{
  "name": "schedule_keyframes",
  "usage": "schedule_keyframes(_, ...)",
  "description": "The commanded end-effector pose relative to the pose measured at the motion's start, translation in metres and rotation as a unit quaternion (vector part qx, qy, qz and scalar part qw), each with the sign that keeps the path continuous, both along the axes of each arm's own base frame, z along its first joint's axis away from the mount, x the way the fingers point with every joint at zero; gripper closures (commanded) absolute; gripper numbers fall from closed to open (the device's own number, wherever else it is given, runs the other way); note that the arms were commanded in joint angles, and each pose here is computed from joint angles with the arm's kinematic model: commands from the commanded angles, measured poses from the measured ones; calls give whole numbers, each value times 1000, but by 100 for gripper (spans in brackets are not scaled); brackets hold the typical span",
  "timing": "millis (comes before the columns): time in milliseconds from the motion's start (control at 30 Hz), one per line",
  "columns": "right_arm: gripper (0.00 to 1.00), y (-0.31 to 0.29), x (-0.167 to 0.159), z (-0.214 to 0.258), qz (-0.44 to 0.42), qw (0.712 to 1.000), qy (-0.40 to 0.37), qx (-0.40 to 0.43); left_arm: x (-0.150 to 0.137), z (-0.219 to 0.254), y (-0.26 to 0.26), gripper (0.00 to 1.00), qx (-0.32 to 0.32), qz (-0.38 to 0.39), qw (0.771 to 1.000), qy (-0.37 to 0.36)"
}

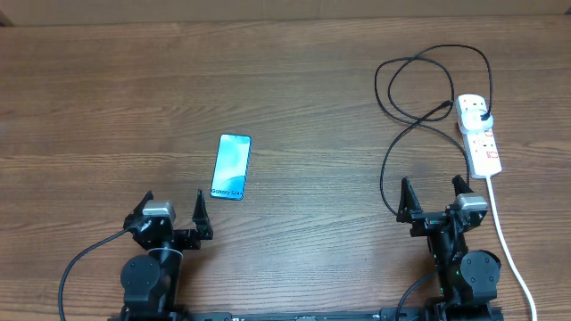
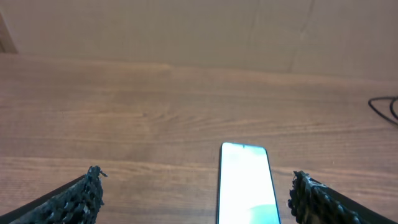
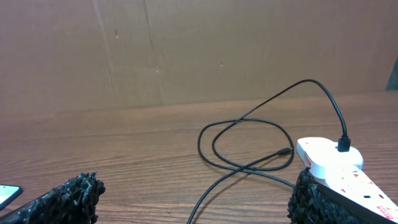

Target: Plug charger to phone and switch on socket

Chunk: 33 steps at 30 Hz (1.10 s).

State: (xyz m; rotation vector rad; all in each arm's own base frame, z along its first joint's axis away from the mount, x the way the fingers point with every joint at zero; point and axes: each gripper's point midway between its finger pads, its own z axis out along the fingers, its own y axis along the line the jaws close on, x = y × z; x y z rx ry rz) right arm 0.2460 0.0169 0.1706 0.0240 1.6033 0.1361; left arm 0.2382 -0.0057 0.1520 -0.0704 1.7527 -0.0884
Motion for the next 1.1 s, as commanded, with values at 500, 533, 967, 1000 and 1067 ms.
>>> schedule_keyframes(500, 0, -1, 0, -1, -2, 1000, -3, -2, 32, 99, -50, 0, -57, -134, 982, 123)
schedule_keyframes(533, 0, -1, 0, -1, -2, 1000, -3, -2, 35, 100, -51, 1, -60, -134, 979, 140)
schedule_keyframes(967, 0, -1, 0, -1, -2, 1000, -3, -2, 70, 93, -83, 0, 17, -123, 924, 361)
schedule_keyframes(1000, 0, -1, 0, -2, -2, 1000, -2, -2, 73, 87, -85, 0, 24, -121, 921, 370)
schedule_keyframes(1067, 0, -1, 0, -1, -2, 1000, -3, -2, 77, 76, -88, 0, 28, -122, 914, 387)
